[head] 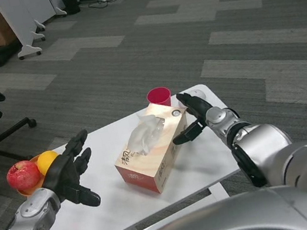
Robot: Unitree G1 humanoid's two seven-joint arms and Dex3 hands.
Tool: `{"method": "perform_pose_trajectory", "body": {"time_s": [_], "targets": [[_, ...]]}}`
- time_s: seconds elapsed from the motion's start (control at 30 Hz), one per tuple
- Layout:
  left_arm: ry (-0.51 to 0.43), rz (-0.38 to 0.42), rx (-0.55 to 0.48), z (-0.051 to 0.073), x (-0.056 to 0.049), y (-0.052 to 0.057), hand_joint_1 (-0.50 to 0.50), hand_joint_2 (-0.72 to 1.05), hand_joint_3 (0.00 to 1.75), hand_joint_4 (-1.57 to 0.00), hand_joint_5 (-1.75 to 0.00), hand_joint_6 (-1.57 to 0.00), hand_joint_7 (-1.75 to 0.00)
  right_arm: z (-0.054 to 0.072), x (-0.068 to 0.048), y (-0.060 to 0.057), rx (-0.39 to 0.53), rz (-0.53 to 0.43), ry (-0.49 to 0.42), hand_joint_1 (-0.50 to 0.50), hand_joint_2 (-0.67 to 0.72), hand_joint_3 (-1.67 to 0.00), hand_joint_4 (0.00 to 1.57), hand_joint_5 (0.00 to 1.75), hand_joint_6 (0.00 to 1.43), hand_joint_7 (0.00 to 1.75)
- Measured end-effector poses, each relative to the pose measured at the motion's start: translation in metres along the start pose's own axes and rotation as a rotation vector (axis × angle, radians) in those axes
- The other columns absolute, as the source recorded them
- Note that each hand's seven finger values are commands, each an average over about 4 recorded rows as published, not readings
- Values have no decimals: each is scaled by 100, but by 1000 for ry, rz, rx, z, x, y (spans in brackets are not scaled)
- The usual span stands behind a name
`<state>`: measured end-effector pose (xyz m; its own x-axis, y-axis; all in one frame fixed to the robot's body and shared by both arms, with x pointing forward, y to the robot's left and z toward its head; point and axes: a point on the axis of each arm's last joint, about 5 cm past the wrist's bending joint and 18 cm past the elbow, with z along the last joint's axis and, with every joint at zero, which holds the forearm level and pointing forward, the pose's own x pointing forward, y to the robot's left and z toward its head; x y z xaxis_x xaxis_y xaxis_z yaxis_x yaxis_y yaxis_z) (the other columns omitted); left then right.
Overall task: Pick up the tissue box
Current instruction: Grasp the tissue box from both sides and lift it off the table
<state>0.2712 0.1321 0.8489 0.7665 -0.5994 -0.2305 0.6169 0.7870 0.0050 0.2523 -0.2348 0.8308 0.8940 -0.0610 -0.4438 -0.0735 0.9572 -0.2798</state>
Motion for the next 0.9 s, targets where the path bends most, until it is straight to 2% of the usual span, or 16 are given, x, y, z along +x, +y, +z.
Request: {"method": "perform_pose_trajectory", "body": {"time_s": [0.2,0.3,0.5,0.57,0.67,0.9], "targets": [[65,-17,27,-1,2,0,50,-37,9,0,0,0,0,-1,0,2,-1,-2,8,4,-10,-48,0,19,0,0],[89,-30,38,-1,4,-1,50,-37,9,0,0,0,0,-3,0,3,-9,6,16,4,-10,-48,0,27,0,0],[127,-59,68,-1,6,-4,50,-37,4,0,0,0,0,-5,-1,7,-18,21,30,5,-10,-48,0,19,0,0],[132,-70,84,1,8,-5,50,-37,2,0,0,0,0,-5,-1,8,-22,24,32,7,-10,-48,0,19,0,0],[133,-83,97,3,11,-7,50,-37,7,0,0,0,0,-5,-1,9,-27,28,34,5,-10,-48,0,19,0,0],[134,-90,97,3,12,-9,50,-37,9,0,0,0,0,-5,-1,11,-35,34,34,5,-10,-48,0,19,0,0]]}}
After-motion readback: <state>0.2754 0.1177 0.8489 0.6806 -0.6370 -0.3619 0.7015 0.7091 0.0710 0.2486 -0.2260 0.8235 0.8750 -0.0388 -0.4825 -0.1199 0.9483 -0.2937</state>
